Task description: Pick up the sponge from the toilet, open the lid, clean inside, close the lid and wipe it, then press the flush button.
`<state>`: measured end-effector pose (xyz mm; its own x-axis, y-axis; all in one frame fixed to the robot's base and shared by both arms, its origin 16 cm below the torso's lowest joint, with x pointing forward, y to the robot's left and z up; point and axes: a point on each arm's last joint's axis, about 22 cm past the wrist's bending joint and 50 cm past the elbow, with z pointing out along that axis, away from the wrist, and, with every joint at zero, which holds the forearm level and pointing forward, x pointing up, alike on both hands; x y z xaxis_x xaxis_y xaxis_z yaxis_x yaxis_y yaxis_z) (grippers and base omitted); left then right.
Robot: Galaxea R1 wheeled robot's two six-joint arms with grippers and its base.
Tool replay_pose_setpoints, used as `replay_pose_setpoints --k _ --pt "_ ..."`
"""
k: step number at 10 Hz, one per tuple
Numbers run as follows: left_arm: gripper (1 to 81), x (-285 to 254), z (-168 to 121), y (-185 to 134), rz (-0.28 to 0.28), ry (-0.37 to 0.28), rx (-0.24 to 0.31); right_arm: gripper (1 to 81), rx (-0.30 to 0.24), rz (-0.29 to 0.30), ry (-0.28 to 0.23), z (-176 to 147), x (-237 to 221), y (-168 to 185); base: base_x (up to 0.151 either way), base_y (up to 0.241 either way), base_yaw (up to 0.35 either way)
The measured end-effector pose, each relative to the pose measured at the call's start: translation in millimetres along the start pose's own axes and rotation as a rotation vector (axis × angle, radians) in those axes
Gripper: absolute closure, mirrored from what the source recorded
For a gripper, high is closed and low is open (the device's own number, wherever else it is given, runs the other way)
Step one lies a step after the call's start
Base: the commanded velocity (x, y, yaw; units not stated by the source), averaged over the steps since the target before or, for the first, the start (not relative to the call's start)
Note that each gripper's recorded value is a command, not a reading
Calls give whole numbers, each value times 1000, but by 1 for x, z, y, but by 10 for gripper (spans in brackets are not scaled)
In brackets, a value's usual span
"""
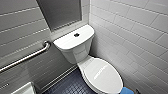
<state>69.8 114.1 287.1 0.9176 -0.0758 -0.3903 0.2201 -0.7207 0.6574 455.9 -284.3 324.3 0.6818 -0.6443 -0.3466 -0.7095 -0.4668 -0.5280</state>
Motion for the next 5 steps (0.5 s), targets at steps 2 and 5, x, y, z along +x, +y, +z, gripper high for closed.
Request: replay_pose_setpoints --k 2,5 --pt "10 0 0 0 0 1 0 811 -44 35 -4 -12 -19 44 0 0 0" --pt "10 1 4 6 15 1 -9 811 -88 -17 -13 -43 -29 71 0 0 0"
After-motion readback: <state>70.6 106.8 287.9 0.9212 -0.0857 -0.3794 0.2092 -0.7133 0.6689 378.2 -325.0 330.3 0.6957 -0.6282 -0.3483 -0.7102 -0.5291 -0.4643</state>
